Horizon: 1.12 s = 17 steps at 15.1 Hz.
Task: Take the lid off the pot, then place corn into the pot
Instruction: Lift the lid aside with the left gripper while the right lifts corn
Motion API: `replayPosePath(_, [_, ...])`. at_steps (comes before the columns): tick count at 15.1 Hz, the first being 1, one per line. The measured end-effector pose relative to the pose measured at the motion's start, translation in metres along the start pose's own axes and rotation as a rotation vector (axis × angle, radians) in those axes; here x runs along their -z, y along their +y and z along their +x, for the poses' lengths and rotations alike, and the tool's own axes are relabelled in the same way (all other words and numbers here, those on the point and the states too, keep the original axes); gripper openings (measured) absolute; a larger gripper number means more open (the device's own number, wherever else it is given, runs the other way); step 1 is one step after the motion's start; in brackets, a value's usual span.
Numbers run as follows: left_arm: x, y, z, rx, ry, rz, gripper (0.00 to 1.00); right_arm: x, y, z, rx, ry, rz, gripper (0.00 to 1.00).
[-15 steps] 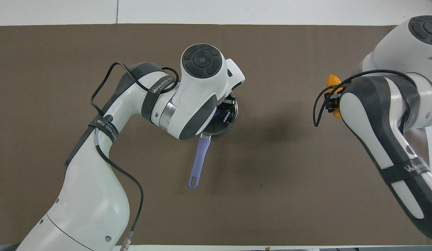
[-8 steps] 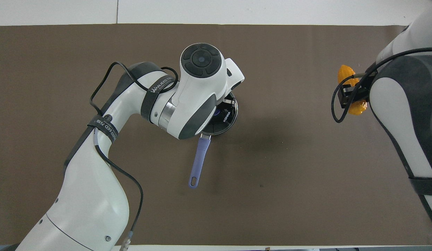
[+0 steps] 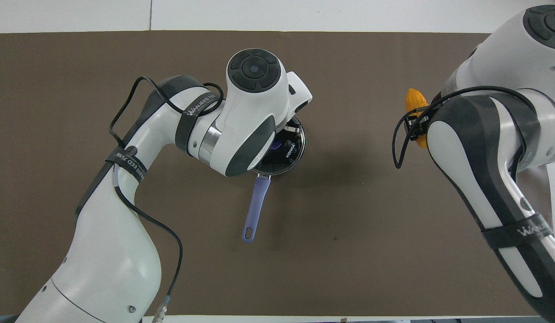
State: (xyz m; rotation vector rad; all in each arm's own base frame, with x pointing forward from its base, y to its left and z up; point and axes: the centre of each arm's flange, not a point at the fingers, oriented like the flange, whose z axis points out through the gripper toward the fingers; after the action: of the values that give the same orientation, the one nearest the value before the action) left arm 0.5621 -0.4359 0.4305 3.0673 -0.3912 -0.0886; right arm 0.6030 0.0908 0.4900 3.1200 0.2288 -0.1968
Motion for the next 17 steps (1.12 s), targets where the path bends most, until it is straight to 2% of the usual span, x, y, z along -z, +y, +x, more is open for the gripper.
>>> replayPosePath(4, [0.060, -0.041, -0.003, 0.067, -0.001, -0.041, 0.67, 0.010, -0.018, 0.001, 0.021, 0.028, 0.001, 0.42])
replayPosePath(7, [0.102, -0.116, -0.003, 0.154, -0.005, -0.038, 0.67, 0.016, -0.083, 0.003, -0.021, 0.084, 0.030, 0.42])
replayPosePath(9, [0.113, -0.174, 0.001, 0.185, -0.014, -0.039, 0.67, 0.010, -0.145, 0.009, -0.060, 0.114, 0.071, 0.42])
replayPosePath(10, [0.114, -0.204, 0.003, 0.198, -0.024, -0.039, 0.67, 0.003, -0.176, 0.014, -0.068, 0.121, 0.077, 0.42])
replayPosePath(11, [0.108, -0.274, 0.005, 0.221, -0.042, -0.049, 0.67, -0.022, -0.239, 0.033, -0.072, 0.118, 0.083, 0.42])
replayPosePath(12, [0.104, -0.292, 0.004, 0.213, -0.046, -0.046, 0.67, -0.030, -0.252, 0.041, -0.090, 0.127, 0.088, 0.42])
replayPosePath(14, [0.082, -0.367, -0.009, 0.211, -0.050, -0.053, 0.67, -0.060, -0.286, 0.059, -0.116, 0.169, 0.104, 0.42])
replayPosePath(16, [0.052, -0.445, -0.033, 0.243, -0.037, -0.062, 0.67, -0.094, -0.309, 0.067, -0.112, 0.180, 0.111, 0.42])
replayPosePath(17, [0.036, -0.467, -0.045, 0.257, -0.039, -0.065, 0.67, -0.107, -0.318, 0.067, -0.102, 0.180, 0.111, 0.42])
